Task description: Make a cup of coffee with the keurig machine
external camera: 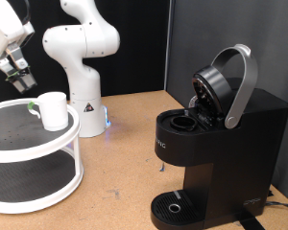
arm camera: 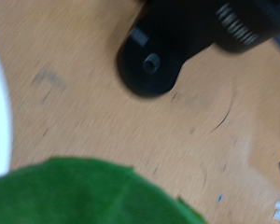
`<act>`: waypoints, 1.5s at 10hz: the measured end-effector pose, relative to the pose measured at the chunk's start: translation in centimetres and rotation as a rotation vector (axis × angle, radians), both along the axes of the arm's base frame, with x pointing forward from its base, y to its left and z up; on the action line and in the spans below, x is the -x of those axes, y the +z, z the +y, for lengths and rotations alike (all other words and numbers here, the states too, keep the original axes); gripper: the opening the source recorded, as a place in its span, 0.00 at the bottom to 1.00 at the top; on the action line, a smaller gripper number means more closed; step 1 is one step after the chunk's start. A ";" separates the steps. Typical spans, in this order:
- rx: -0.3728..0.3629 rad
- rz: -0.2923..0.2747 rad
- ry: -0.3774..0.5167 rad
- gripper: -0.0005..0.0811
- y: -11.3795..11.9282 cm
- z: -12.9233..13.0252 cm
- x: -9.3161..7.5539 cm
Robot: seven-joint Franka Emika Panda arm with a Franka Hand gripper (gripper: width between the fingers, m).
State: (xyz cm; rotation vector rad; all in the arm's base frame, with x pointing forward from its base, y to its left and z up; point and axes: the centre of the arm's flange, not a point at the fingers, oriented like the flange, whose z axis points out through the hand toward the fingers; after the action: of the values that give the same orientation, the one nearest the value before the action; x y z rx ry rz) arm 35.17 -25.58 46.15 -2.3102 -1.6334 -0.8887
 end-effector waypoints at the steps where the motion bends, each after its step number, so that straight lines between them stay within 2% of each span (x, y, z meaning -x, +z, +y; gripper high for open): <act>1: -0.087 0.012 -0.009 0.61 -0.2 0.2 0.3; 3: -0.222 0.020 -0.078 0.61 0.0 0.5 0.4; 5: -0.283 0.048 -0.161 0.61 0.3 0.9 0.1; 7: -0.276 0.045 -0.148 0.61 0.1 0.9 0.1; 8: -0.300 0.045 -0.154 0.61 -0.2 1.2 0.1; 9: -0.349 0.056 -0.159 0.61 -0.5 1.7 0.1; 11: -0.469 0.136 -0.137 0.61 -0.4 3.6 -0.2; 12: -0.491 0.159 -0.139 0.61 -0.1 4.3 -0.9; 15: -0.535 0.124 -0.188 0.61 1.2 6.6 -3.5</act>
State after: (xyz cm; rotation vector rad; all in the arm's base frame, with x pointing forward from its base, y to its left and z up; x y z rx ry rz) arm 38.71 -18.98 47.36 -2.1011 -0.9836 -1.0414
